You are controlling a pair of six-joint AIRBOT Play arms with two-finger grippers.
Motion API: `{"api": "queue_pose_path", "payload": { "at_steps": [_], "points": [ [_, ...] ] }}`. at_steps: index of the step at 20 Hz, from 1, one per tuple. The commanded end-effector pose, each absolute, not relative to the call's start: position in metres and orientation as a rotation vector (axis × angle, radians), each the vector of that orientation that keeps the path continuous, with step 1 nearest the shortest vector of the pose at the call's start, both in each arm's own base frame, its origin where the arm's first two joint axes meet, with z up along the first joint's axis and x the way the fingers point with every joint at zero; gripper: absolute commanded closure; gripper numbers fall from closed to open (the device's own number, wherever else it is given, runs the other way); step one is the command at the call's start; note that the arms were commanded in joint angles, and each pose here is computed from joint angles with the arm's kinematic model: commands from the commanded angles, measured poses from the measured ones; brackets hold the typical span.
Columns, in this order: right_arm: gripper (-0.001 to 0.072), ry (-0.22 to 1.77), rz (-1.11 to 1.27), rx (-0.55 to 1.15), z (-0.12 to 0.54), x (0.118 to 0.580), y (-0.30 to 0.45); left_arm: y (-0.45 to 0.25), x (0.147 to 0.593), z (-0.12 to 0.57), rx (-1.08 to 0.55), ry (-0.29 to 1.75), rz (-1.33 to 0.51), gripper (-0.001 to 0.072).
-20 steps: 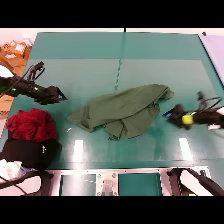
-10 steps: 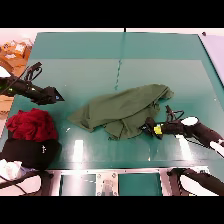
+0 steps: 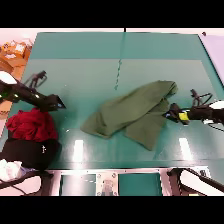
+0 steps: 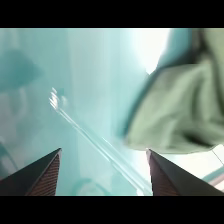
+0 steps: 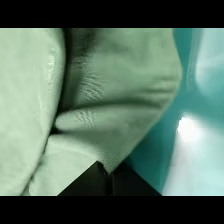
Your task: Fold the shirts.
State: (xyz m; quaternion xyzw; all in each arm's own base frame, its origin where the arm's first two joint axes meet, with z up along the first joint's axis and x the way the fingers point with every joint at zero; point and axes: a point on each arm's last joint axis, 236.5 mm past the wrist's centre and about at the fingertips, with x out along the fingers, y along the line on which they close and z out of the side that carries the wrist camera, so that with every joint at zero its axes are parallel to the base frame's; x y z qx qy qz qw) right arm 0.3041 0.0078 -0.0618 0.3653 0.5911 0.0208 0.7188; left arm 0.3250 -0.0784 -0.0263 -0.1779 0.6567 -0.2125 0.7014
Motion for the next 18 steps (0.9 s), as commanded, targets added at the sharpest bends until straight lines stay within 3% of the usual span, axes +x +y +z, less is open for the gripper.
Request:
{"api": "queue_pose_path", "payload": {
  "at_steps": [1, 5, 13, 14, 15, 16, 18],
  "points": [
    [0.0698, 1.286, 0.007, 0.778, -0.055, 0.303, -0.025, -0.114, 0.289, -0.066, -0.469, 1.542, -0.497, 0.0105],
    [0.0698, 1.267, 0.017, 0.808, -0.051, 0.308, -0.021, -0.173, 0.250, -0.089, -0.539, 1.589, -0.584, 0.0106],
    [0.0698, 1.264, 0.020, 0.815, -0.050, 0.309, -0.020, -0.240, 0.222, -0.113, -0.530, 1.580, -0.647, 0.0107],
    [0.0698, 1.264, 0.020, 0.816, -0.050, 0.309, -0.020, -0.245, 0.222, -0.113, -0.541, 1.578, -0.669, 0.0149],
    [0.0698, 1.264, 0.020, 0.816, -0.050, 0.309, -0.020, -0.249, 0.222, -0.112, -0.549, 1.571, -0.691, 0.0298],
    [0.0697, 1.264, 0.020, 0.816, -0.050, 0.309, -0.020, -0.249, 0.224, -0.111, -0.526, 1.554, -0.709, 0.0369],
    [0.0698, 1.265, 0.021, 0.816, -0.050, 0.309, -0.020, -0.248, 0.231, -0.110, -0.491, 1.527, -0.722, 0.0624]
  ]
}}
